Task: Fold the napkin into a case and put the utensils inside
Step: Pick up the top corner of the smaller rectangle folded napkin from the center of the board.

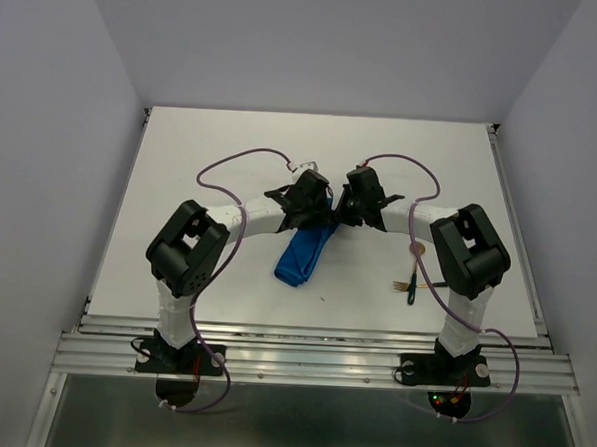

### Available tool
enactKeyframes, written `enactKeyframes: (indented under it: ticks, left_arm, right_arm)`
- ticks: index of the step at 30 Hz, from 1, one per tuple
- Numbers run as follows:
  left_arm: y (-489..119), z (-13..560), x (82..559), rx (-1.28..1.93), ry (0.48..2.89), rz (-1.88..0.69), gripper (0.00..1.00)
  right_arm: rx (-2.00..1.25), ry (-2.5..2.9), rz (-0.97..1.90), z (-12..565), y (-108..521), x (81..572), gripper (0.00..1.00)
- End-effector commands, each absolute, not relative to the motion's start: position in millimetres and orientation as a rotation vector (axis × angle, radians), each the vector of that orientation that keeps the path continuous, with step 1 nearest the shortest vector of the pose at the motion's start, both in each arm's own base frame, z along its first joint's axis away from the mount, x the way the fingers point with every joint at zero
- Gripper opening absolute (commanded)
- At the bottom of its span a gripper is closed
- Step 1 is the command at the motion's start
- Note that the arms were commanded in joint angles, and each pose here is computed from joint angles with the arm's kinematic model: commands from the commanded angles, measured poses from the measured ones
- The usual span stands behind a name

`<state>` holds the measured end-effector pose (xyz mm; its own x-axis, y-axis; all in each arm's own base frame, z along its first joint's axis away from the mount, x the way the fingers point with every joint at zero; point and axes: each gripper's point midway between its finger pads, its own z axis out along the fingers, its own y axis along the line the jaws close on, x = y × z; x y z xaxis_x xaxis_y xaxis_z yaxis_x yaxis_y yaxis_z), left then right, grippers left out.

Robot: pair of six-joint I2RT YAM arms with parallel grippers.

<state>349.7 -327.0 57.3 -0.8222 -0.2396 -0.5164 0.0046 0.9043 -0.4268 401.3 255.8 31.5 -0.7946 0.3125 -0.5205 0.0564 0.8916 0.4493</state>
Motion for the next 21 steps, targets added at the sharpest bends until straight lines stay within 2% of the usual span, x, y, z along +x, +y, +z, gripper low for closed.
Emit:
enactKeyframes:
  ticks: [1, 4, 8, 12, 17, 19, 20, 21]
  left_arm:
    - [-325, 101, 364, -0.156, 2.335, -0.58, 0.53]
    - [-326, 126, 367, -0.124, 2.251, -0.63, 0.55]
    - [-332, 136, 369, -0.041, 2.238, -0.655, 0.63]
    - [-321, 140, 374, -0.098, 2.224, -0.617, 0.64]
    - [-298, 147, 376, -0.162, 2.181, -0.545, 0.82]
    - [-284, 140, 380, -0.195, 2.196, -0.506, 0.79]
    - [-281, 134, 380, -0.209, 2.212, -0.502, 0.72]
    - [-275, 124, 382, -0.221, 2.233, -0.514, 0.7]
  right_arm:
    - [0.258, 2.428, 0.574, 38, 258, 400, 0.13]
    - [0.261, 2.425, 0.579, 39, 258, 400, 0.13]
    - [0.261, 2.423, 0.58, 40, 259, 401, 0.13]
    - [0.262, 2.421, 0.582, 41, 259, 401, 0.13]
    - [0.262, 2.425, 0.582, 40, 258, 399, 0.13]
    - [0.263, 2.423, 0.581, 40, 258, 400, 0.13]
    - [0.262, 2.421, 0.582, 41, 258, 400, 0.13]
    - [0.261, 2.421, 0.581, 41, 258, 400, 0.13]
